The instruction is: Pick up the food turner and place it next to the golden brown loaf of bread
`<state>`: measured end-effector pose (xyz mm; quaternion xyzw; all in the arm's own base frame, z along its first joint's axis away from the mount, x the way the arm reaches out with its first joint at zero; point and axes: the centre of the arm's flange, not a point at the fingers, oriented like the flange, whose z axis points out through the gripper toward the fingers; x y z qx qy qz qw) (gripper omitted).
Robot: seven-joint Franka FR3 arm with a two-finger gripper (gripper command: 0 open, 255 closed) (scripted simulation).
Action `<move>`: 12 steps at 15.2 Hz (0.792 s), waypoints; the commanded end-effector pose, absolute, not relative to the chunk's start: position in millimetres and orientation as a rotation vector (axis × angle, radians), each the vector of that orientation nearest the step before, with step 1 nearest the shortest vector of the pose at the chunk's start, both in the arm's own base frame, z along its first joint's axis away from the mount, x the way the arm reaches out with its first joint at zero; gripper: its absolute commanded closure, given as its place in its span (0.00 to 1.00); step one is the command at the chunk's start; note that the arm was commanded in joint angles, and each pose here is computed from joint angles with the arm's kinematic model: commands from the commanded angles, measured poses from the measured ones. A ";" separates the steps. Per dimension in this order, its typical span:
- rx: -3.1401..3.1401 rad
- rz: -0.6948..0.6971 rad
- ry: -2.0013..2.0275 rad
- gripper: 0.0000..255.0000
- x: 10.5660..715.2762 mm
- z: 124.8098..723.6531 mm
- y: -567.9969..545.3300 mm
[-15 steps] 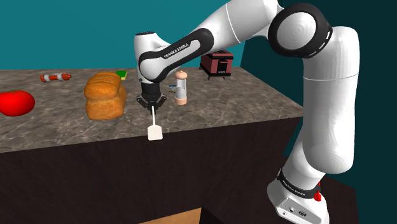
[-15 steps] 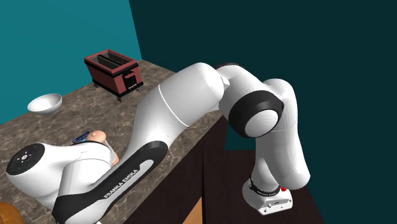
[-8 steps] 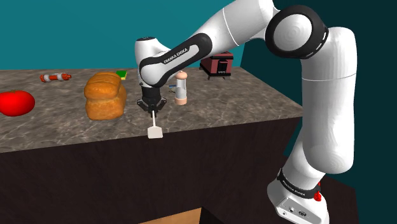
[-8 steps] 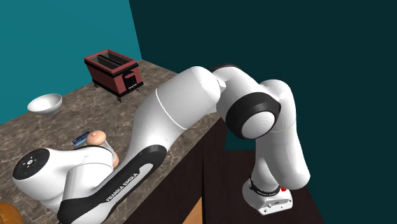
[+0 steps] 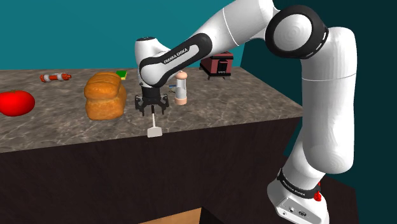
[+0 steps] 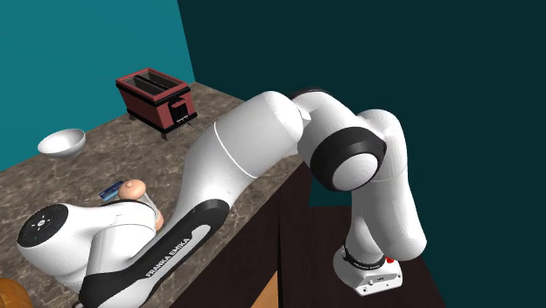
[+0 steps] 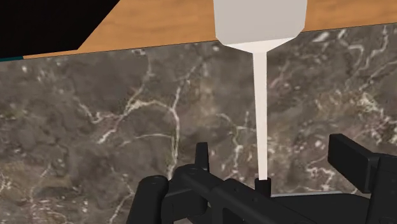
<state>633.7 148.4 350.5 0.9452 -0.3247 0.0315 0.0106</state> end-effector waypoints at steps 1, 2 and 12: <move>2.950 0.098 -1.013 0.00 633.7 350.5 148.4; 2.950 0.098 -1.013 0.00 633.0 363.7 148.9; 2.950 0.098 -1.013 0.00 631.1 400.4 150.4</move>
